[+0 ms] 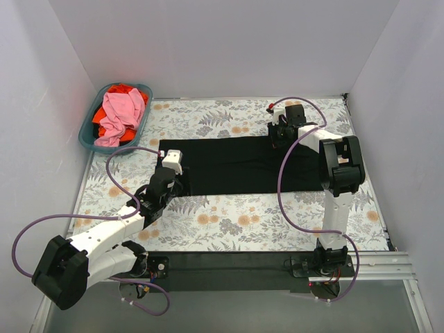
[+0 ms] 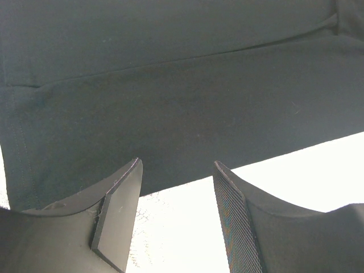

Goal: Fold and stack the t-shirts
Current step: Fold the tshirt

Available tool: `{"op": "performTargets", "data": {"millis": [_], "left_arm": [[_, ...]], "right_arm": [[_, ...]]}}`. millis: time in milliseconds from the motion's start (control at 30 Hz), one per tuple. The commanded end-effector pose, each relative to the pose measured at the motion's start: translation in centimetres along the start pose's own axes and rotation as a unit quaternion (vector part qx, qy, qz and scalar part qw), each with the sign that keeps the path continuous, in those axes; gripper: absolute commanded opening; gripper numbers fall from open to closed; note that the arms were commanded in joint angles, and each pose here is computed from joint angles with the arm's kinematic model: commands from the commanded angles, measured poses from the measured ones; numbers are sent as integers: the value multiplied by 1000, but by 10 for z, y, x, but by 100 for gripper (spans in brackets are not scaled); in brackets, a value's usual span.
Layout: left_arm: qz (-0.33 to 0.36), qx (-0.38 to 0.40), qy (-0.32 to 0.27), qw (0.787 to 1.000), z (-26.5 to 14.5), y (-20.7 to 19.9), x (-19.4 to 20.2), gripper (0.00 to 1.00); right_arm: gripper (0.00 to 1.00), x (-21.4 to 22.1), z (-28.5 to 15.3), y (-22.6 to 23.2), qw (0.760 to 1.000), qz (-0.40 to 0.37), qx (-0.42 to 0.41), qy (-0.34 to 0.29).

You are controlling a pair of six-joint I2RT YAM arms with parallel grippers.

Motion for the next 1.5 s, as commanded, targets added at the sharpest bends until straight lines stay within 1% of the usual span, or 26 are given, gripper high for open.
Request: {"op": "performTargets", "data": {"millis": [0,133,333,400,567,733,867,933,967,1033,1067,1133,1167,1200,1300,1367,1433,1467], "left_arm": [[2,4,-12,1000,0,0,-6,51],[2,7,-14,1000,0,-1,-8,51],[2,12,-16,1000,-2,-3,-9,52],[2,13,-15,1000,-2,-3,-9,52],[1,17,-17,1000,-2,-4,-10,52],[2,20,-15,1000,-2,-5,-9,52],[1,23,-15,1000,-2,-6,-9,52],[2,23,-15,1000,-2,-6,-9,52],[2,22,-16,1000,-2,-5,-10,52],[2,22,-16,1000,-3,-5,-9,52],[0,21,-16,1000,-3,-5,-10,52],[1,22,-16,1000,-3,-6,-10,52],[-1,22,-16,1000,-3,-6,-10,52],[-2,24,-15,1000,-3,-6,-9,52],[-3,26,-14,1000,-3,-7,-10,52],[-5,27,-16,1000,-3,-8,-11,52],[-8,28,-18,999,-4,-8,-12,52],[-9,28,-18,999,-4,-8,-12,52]], "right_arm": [[1,-27,-22,6,999,-27,13,-36],[1,-30,-40,11,998,-38,33,-49],[1,-10,-55,16,996,-43,63,-39],[1,2,-55,19,997,-41,66,-29],[2,15,-61,33,996,-44,69,-24],[5,31,-69,37,995,-19,91,-21],[10,55,-72,44,996,13,91,-7],[13,58,-77,42,994,18,103,-14],[19,65,-78,41,993,36,109,-13],[20,67,-85,40,992,46,117,-23],[23,75,-86,39,991,50,124,-19],[23,75,-91,38,989,62,131,-31],[28,78,-93,37,988,66,136,-33],[30,82,-95,38,988,69,134,-36],[31,91,-97,40,988,77,129,-33],[33,90,-101,41,988,77,127,-40],[36,79,-108,43,987,70,126,-66],[39,72,-110,44,987,68,122,-76]]}}
Point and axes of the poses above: each gripper's point midway between its finger pads, its own z axis out along the fingers, its own y axis along the line the jaws close on, x = y × z, the point moved 2 cm from there along -z, back along the fingers, and after that the axes turned 11 degrees about z, right-handed, at the moved point
